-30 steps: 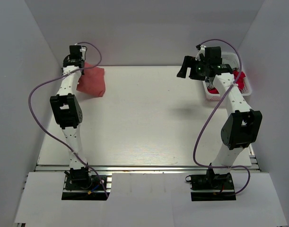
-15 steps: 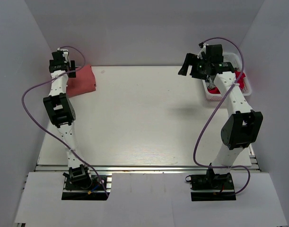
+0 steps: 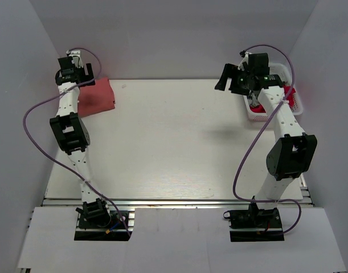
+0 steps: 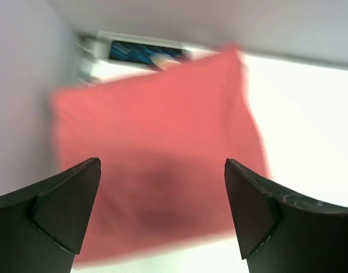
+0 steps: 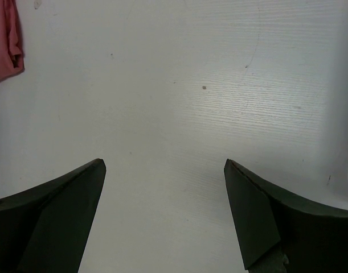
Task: Fold and stack the t-shirts
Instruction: Put the neatly folded tshirt into the corner of the board with the left arm
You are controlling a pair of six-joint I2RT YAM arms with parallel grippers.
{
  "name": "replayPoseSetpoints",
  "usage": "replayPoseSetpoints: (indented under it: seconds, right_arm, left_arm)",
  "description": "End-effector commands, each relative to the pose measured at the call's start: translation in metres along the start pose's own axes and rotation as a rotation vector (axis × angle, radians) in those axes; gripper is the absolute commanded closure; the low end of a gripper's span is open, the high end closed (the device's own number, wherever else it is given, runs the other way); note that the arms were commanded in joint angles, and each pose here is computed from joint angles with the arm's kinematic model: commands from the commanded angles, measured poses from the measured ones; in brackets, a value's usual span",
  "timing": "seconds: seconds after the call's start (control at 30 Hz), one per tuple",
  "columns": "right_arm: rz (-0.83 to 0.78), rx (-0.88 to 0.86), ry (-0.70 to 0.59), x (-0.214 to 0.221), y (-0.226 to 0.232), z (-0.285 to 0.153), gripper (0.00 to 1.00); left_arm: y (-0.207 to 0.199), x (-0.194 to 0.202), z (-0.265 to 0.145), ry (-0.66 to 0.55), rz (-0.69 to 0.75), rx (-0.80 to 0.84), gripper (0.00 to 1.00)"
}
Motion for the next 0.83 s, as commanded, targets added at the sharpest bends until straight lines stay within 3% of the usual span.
replayPoseSetpoints:
  seconds: [0.0, 0.03, 0.1, 0.13, 0.2, 0.23, 0.3, 0.4, 0.6, 0.8]
  right_arm:
    - [-0.023, -0.047, -0.095, -0.013, 0.011, -0.019, 0.10]
    - [0.001, -0.029, -0.046, 0.009, -0.002, -0.008, 0.10]
    - [-0.003, -0.070, -0.125, 0.001, 0.005, -0.014, 0.10]
    - [0.008, -0.069, -0.098, 0.018, -0.006, -0.003, 0.10]
    - [0.016, -0.110, -0.125, 0.022, -0.003, -0.001, 0.10]
    - [0.014, -0.132, -0.118, 0.026, -0.002, 0.000, 0.10]
    - [0.036, -0.170, -0.109, 0.037, -0.003, 0.006, 0.10]
    - [0.053, -0.218, -0.078, 0.047, 0.000, 0.012, 0.10]
    - [0.072, -0.311, -0.005, 0.071, 0.003, 0.023, 0.10]
    - [0.063, -0.279, -0.019, 0.079, -0.007, 0.026, 0.10]
  left_arm:
    - [-0.050, -0.045, -0.074, -0.059, -0.085, 0.211, 0.00]
    - [-0.060, -0.043, -0.084, -0.057, -0.101, 0.235, 0.00]
    - [-0.092, -0.039, -0.121, -0.085, -0.110, 0.269, 0.00]
    - [-0.109, -0.008, -0.126, -0.024, -0.121, 0.285, 0.00]
    - [-0.139, -0.023, -0.174, -0.089, -0.130, 0.330, 0.00]
    - [-0.150, 0.005, -0.179, -0.031, -0.138, 0.314, 0.00]
    - [-0.171, 0.001, -0.221, -0.077, -0.154, 0.333, 0.00]
    - [-0.191, 0.032, -0.253, -0.012, -0.149, 0.326, 0.00]
    - [-0.189, 0.066, -0.290, 0.045, -0.186, 0.233, 0.00]
    - [-0.191, 0.054, -0.312, -0.013, -0.192, 0.236, 0.00]
Point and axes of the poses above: each gripper's point midway between its finger pads, its own z axis out along the fingers, its own y axis along the line the jaws close on, x = y × z, the point moved 3 cm from there along -z, back along the fingers, and after that the axes turned 9 degrees about z, right-handed, at the moved point
